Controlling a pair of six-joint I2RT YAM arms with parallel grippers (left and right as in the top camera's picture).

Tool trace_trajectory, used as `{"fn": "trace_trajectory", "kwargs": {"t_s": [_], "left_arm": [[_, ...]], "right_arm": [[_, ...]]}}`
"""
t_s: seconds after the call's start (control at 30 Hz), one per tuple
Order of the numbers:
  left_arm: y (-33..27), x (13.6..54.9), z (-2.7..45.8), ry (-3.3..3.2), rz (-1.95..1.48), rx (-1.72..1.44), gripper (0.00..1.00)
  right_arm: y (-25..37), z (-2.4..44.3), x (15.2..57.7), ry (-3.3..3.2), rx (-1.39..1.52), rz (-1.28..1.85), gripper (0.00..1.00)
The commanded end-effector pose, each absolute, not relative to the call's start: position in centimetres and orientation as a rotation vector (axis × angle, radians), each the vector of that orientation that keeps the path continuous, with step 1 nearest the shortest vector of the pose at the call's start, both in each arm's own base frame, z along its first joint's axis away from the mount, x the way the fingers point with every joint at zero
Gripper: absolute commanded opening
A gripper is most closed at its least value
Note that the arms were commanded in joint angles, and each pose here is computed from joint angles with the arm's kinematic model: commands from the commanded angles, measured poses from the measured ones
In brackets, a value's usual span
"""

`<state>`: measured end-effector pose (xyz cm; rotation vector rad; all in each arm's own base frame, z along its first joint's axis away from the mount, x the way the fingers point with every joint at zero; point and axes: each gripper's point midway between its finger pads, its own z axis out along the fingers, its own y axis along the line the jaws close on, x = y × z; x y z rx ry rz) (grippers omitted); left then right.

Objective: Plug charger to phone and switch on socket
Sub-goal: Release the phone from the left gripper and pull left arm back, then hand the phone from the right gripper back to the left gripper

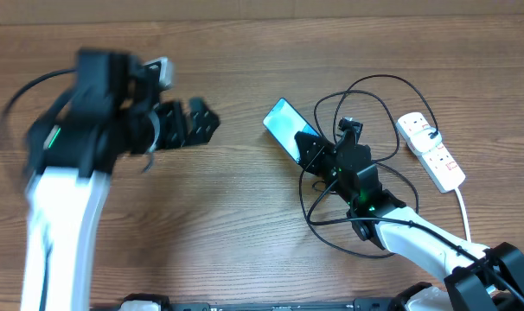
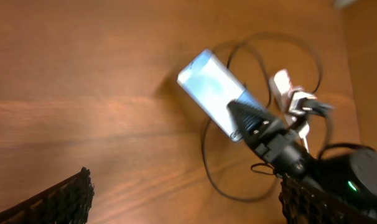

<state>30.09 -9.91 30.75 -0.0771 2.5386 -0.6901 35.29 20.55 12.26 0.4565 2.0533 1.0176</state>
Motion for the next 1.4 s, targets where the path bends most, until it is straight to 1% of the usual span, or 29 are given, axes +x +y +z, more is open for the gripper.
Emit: {"fn": "trace_trajectory", "kwargs": {"t_s": [0.0, 0.07, 0.17, 0.27, 0.4, 0.47, 0.6, 0.7, 0.8, 0.9, 1.0, 1.07, 1.13, 1.27, 1.37], "left_arm": [[-7.1, 25.3, 35.7, 2.336, -0.501, -0.071, 0.97], [-6.5, 22.6, 36.6, 2.264, -0.502, -0.115, 0.98], [-5.7, 18.9, 36.5, 2.190, -0.520, -0.191, 0.98], [-5.0, 15.8, 35.2, 2.135, -0.562, -0.307, 1.00], [-4.8, 13.4, 32.8, 2.098, -0.625, -0.401, 1.00], [-4.7, 12.9, 31.2, 2.103, -0.659, -0.474, 0.99], [-4.7, 13.2, 27.6, 2.146, -0.703, -0.622, 1.00], [-5.1, 14.2, 25.2, 2.178, -0.748, -0.719, 1.00], [-6.2, 15.8, 23.3, 2.184, -0.837, -0.764, 1.00], [-7.0, 17.1, 21.3, 2.174, -0.944, -0.882, 1.00], [-8.1, 18.3, 19.8, 2.160, -1.050, -0.934, 1.00], [-8.9, 18.8, 19.3, 2.148, -1.133, -0.951, 0.99], [-9.8, 19.1, 19.0, 2.133, -1.232, -0.994, 1.00], [-10.4, 19.3, 18.2, 2.113, -1.335, -1.123, 1.00], [-10.4, 19.3, 17.8, 2.094, -1.366, -1.226, 0.94]], "right_arm": [[23.1, 15.0, 33.9, 2.053, 0.460, 1.295, 0.04], [24.1, 15.6, 33.2, 2.061, 0.443, 1.393, 0.04], [25.6, 17.4, 32.0, 2.041, 0.355, 1.539, 0.04], [27.1, 20.1, 30.1, 1.984, 0.145, 1.682, 0.04], [27.4, 21.3, 29.2, 1.945, 0.026, 1.690, 0.04], [27.1, 21.2, 29.1, 1.967, 0.038, 1.685, 0.04], [26.4, 19.2, 28.5, 2.085, 0.084, 1.616, 0.04], [25.4, 16.3, 28.3, 2.223, 0.237, 1.536, 0.04], [24.9, 14.4, 27.9, 2.324, 0.448, 1.538, 0.04], [25.0, 14.4, 27.9, 2.334, 0.618, 1.593, 0.04], [25.1, 14.3, 28.2, 2.313, 0.845, 1.631, 0.04], [25.2, 14.3, 28.3, 2.296, 0.936, 1.637, 0.04], [25.6, 14.6, 28.2, 2.285, 0.946, 1.656, 0.04], [27.5, 16.7, 27.7, 2.230, 0.822, 1.744, 0.04], [28.0, 17.2, 27.8, 2.180, 0.837, 1.733, 0.04]]}}
